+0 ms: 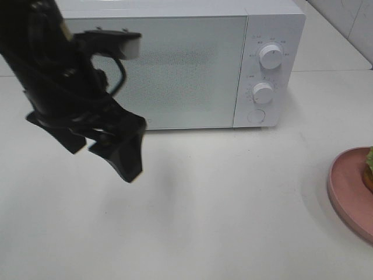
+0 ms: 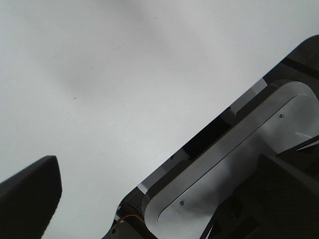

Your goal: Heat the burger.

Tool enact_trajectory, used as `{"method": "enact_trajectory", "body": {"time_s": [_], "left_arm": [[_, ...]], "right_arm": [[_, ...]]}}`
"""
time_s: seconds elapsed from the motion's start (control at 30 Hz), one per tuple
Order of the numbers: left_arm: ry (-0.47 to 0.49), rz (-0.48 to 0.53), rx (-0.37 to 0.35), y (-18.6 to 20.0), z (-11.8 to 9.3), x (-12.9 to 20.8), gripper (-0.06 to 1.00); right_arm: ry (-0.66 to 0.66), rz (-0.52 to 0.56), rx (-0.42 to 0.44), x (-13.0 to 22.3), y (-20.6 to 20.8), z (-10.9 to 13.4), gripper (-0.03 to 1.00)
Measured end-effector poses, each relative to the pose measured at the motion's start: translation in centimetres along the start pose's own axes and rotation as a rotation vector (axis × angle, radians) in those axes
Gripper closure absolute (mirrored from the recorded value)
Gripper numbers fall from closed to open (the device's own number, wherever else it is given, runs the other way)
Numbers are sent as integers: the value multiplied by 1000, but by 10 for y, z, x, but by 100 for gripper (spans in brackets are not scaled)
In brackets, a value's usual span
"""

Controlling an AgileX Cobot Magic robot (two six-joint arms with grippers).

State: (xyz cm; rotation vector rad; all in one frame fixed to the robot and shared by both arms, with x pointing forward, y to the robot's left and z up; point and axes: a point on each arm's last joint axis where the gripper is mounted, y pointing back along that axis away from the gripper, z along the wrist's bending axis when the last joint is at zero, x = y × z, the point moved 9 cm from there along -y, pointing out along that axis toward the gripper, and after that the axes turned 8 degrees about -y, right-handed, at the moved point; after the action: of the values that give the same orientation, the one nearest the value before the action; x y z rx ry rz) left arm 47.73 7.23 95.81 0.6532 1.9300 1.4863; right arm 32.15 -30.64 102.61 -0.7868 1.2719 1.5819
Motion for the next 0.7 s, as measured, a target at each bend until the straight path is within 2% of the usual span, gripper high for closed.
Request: {"method": "enact_trajectory", "body": {"time_s": [0.03,0.1,0.13,0.2,0.3,0.33,0.4,0.47,0.5,0.53,0.6,0.63,0.7], "left_arm": [[0,0,0,0,0,0,-3],[70,-58,-22,28,22,7,-3],[70,-58,-22,28,22,7,-3],[152,-139,-57,58,46,17,-3],[195,-199,-85,78,58,24,-3],[252,-264,-124,101,72,38,-3],[281,-291,-145,111,77,46,-3],[365,-344,-219,132,94,77,-3],[365,-344,-219,132,94,77,-3],[416,-352,-274,138,103,100,-3],[437,-352,-302,140,105,112,-3],[492,-347,-359,141,111,139,-3],[515,-343,-381,141,112,150,-3]], "right_arm": [[0,0,0,0,0,0,20],[0,0,0,0,0,0,20],[0,0,0,0,0,0,20],[0,0,0,0,0,0,20],[0,0,0,0,0,0,20],[0,0,0,0,0,0,20],[0,0,0,0,0,0,20],[0,0,0,0,0,0,20],[0,0,0,0,0,0,20],[0,0,0,0,0,0,20],[0,0,0,0,0,0,20],[0,0,0,0,0,0,20],[0,0,0,0,0,0,20]]}}
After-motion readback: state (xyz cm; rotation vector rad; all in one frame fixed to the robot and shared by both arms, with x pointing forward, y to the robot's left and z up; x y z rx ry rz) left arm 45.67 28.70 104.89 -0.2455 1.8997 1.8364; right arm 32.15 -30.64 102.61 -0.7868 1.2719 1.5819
